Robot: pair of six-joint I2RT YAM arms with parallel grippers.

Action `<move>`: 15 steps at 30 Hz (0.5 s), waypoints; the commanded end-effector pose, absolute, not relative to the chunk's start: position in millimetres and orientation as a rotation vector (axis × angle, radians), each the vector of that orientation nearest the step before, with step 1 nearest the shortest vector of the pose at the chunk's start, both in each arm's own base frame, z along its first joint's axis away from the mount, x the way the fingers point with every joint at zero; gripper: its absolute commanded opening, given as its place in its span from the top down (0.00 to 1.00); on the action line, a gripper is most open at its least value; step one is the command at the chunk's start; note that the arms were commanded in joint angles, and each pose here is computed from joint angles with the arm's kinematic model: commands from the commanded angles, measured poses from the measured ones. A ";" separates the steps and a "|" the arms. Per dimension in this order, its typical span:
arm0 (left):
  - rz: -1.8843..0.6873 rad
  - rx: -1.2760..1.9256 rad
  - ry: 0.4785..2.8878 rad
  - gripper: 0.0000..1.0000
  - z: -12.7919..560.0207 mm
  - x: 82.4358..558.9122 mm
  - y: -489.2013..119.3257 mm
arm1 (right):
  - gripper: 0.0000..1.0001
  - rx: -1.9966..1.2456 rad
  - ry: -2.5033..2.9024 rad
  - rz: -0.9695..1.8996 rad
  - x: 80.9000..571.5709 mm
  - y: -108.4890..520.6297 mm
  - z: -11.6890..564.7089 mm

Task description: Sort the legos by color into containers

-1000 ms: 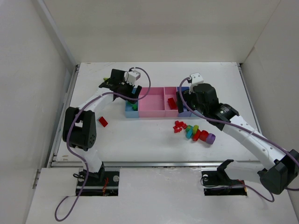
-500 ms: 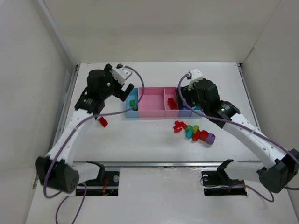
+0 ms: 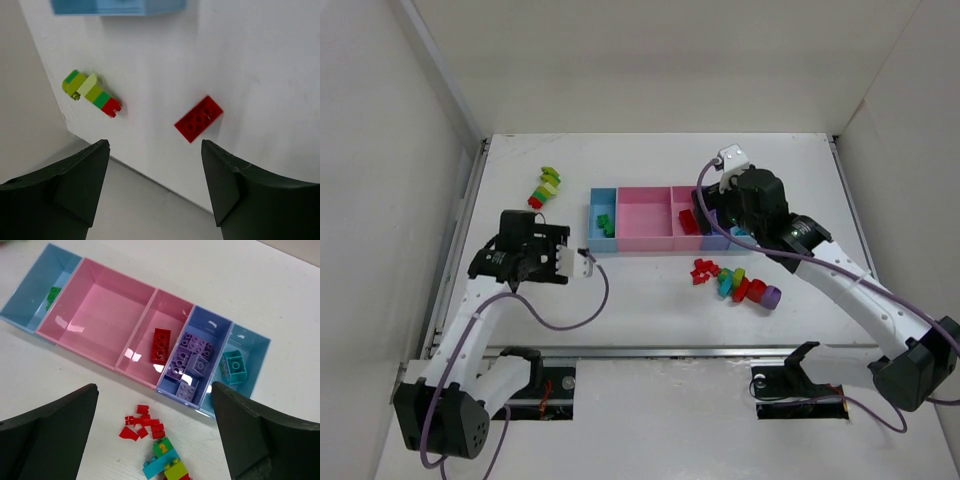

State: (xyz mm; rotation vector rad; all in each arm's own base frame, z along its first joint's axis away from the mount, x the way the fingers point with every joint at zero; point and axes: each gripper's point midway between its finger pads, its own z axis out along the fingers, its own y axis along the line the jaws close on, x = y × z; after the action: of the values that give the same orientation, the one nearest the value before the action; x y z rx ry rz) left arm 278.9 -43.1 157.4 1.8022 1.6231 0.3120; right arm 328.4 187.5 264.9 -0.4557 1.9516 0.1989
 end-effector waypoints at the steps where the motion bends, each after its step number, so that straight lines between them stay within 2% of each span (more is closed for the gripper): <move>1: 0.356 2.433 1.281 0.29 125.5 248.3 -24.9 | 0.00 -0.522 1.880 0.312 331.8 214.2 283.9; 7: 0.389 2.529 1.226 0.28 111.3 266.0 -23.0 | 0.00 -0.535 1.865 0.321 331.7 216.4 287.1; 12: 0.391 2.633 1.194 0.28 78.0 253.4 -16.9 | 0.00 -0.538 1.872 0.319 327.1 213.1 275.9; 15: 0.405 2.592 1.237 0.28 68.6 259.3 -17.2 | 0.00 -0.541 1.880 0.317 326.5 212.6 271.6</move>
State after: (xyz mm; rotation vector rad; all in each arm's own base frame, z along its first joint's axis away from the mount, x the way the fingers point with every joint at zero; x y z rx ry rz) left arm 249.8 -14.5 71.1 2.4666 1.4429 0.3369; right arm 325.1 205.9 251.1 -0.5429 1.9642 0.2818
